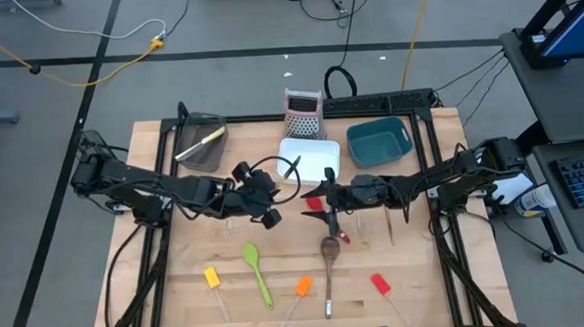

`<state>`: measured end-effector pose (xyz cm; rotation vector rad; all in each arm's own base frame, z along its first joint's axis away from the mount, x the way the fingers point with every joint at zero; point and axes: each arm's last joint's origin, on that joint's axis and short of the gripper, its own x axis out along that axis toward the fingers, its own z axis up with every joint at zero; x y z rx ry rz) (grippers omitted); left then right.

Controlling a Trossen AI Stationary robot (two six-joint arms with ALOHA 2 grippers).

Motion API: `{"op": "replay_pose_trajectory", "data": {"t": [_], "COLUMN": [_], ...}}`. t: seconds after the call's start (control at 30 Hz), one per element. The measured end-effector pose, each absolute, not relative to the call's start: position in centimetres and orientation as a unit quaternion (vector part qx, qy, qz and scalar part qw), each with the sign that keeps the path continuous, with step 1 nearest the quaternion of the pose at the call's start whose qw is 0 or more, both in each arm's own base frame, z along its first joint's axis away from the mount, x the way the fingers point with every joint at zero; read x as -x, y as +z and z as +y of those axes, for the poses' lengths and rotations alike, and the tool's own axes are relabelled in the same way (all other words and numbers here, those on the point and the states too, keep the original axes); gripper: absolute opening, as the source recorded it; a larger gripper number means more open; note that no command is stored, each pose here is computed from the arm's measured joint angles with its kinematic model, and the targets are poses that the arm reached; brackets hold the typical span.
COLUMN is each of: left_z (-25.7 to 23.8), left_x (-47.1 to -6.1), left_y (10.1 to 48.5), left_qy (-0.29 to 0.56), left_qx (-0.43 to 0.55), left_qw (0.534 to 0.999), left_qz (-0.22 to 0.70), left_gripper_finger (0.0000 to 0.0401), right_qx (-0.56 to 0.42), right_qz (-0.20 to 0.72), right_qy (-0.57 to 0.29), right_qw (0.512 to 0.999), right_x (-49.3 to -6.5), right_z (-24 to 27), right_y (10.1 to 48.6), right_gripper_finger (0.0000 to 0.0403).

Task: Pick & Place Kitchen Items
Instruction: Put the yellow knife into the black bin

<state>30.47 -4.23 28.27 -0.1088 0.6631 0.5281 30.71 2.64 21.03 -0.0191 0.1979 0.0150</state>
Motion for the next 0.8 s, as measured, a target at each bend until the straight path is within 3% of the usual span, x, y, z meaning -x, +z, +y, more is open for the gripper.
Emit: {"op": "replay_pose_trajectory", "data": {"t": [0.8], "left_z": [-0.8], "left_x": [-28.9], "left_y": [26.9], "left_qy": [0.343], "left_qx": [0.08], "left_qw": [0.845], "left_qz": [0.403], "left_gripper_finger": [0.0067], "right_qx": [0.01], "right_qz": [0.099], "right_qy": [0.008], "right_qw": [0.995], "right_x": [-30.7], "right_z": [2.6], "right_y": [21.0], "right_gripper_finger": [0.0208]}}
